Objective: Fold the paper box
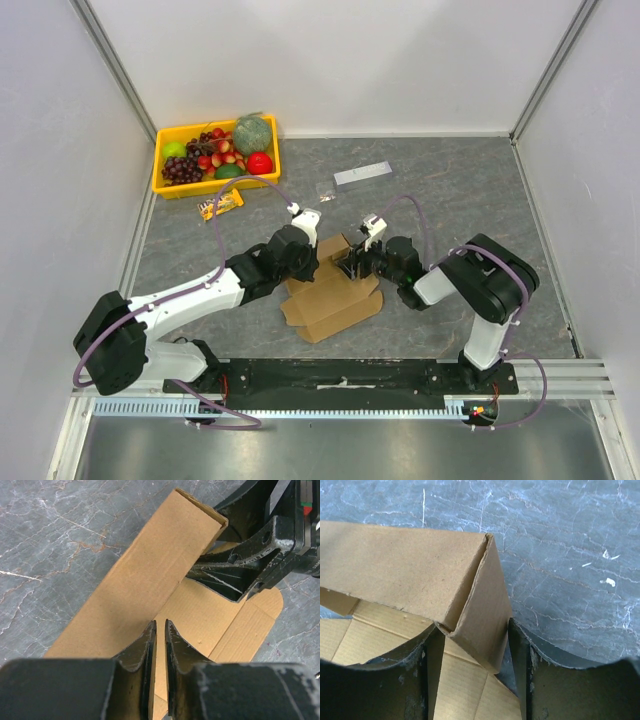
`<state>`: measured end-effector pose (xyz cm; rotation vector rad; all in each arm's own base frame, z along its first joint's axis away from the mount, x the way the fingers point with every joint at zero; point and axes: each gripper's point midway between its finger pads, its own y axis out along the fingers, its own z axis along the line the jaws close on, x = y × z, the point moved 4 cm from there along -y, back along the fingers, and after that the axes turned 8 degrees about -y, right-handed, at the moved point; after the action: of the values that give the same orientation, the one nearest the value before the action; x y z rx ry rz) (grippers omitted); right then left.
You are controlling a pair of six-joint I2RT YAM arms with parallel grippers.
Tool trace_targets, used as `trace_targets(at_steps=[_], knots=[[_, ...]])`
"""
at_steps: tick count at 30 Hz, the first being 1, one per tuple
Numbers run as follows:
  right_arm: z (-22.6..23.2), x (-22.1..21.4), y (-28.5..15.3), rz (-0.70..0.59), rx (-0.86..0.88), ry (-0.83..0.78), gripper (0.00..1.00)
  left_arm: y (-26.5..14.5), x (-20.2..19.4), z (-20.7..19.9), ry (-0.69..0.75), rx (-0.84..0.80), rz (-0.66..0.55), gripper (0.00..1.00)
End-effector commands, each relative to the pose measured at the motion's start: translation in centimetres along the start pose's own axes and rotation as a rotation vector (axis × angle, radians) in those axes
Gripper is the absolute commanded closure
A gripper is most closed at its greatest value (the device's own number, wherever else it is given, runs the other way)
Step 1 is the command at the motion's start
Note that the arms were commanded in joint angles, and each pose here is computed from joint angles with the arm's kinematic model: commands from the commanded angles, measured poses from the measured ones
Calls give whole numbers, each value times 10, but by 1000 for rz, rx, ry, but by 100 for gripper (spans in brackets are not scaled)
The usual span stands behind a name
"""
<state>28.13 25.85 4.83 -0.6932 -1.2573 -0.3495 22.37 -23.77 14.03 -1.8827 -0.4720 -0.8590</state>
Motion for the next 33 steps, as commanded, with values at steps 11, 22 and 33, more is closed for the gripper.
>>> trace_targets(at_steps=[11, 22, 33], knots=[[-1, 25, 9, -163, -6, -69, 41, 2, -2, 1, 18, -13, 3, 83], [-3, 21, 16, -184, -7, -64, 62, 4, -8, 5, 16, -2, 20, 83], [1, 24, 22, -199, -31, -74, 73, 5, -14, 8, 11, -1, 30, 83]])
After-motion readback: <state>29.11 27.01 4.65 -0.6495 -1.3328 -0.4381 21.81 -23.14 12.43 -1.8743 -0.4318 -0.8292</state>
